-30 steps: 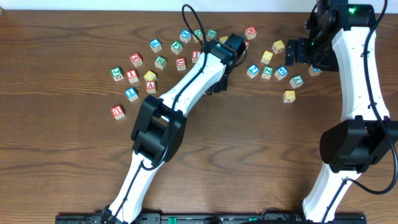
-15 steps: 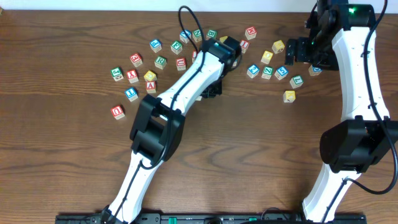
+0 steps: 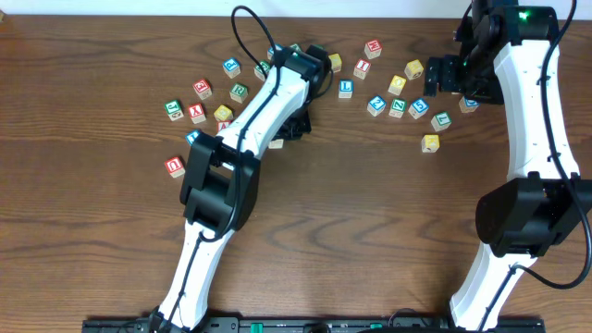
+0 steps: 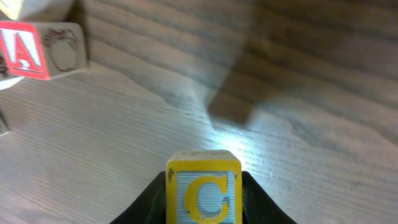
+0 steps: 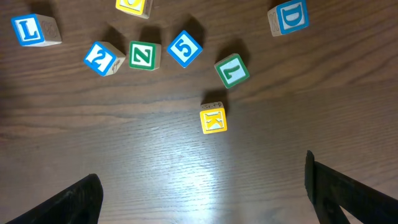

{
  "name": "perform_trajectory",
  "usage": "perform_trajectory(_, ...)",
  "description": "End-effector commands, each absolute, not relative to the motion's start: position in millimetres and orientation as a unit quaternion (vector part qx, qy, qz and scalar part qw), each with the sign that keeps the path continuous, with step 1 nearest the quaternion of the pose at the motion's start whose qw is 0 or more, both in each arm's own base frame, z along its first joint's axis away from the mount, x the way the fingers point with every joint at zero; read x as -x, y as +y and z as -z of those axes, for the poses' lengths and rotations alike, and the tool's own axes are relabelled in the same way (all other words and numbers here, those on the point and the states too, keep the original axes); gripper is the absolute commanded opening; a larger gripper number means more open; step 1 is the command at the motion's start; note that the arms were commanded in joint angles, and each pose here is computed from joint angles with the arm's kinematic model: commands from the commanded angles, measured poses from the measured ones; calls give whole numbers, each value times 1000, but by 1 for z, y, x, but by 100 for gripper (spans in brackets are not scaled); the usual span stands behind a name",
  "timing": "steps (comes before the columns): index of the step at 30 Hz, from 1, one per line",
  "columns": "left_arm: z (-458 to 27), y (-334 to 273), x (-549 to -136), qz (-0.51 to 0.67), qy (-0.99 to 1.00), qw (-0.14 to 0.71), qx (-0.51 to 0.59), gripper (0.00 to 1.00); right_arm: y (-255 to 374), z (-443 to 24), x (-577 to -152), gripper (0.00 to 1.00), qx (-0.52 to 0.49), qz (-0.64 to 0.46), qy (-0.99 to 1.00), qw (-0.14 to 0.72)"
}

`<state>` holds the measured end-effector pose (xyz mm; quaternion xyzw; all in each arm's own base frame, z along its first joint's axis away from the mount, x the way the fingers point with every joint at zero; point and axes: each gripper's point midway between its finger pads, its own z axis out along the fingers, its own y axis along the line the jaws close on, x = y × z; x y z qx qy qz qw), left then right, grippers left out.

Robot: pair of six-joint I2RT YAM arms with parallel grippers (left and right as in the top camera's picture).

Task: Spell out CORL
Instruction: 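Carry the C block toward the table center and set it down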

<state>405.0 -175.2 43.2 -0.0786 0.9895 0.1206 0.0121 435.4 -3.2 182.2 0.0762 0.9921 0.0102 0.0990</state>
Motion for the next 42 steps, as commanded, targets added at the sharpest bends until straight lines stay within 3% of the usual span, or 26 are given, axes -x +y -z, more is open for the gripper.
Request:
perform_trajectory(1, -46, -175, -398, -115, 991, 2, 75, 27, -2, -193, -435, 99, -66, -6, 991, 113)
perform_trajectory(33, -3, -182, -386, -84, 996, -31, -20, 27, -2, -193, -436, 99, -66, -7, 991, 115)
perform_trajectory(35, -3, -181, -382, -85, 995, -40, -29, 29, -2, -193, -437, 99, -66, -7, 991, 115)
perform_trajectory(36, -4, -179, -379, -89, 994, -48, -39, 35, -2, -193, -437, 99, -67, -7, 991, 115)
perform_trajectory(42, -5, -176, -373, -94, 993, -60, -46, 36, -2, -193, -437, 99, -67, -7, 991, 116)
